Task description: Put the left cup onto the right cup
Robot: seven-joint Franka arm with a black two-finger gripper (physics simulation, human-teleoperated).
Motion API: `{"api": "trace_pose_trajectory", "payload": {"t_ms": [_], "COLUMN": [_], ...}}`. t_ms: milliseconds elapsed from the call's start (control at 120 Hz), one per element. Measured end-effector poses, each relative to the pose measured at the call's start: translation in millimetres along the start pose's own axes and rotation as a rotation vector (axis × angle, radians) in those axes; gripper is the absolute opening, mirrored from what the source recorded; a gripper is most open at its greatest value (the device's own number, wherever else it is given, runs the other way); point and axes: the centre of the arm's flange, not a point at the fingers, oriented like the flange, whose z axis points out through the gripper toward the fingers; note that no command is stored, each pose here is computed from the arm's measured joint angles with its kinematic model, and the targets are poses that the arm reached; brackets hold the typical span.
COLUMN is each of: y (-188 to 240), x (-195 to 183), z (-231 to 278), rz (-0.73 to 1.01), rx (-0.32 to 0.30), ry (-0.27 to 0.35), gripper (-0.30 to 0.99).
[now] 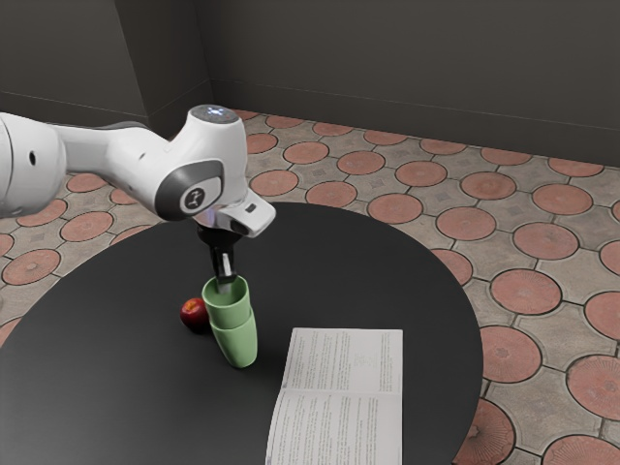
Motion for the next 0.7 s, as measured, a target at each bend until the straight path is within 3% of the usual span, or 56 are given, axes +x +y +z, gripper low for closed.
{"api": "trace_pose_trajectory", "payload": {"t_ms": [108, 275, 400, 700], "y": [-0.2, 0.4, 0.3, -19.0], "x": [0.2, -0.2, -1.0, 4.3], "z": [-0.1, -2.4, -6.9, -62.8], "rz": [0.003, 0.010, 0.016, 0.019], "rx": [0.000, -0.004, 0.000, 0.044], "ry": [0.001, 0.005, 0.010, 0.063], "gripper": [-0.08, 0.29, 0.47, 0.64]}}
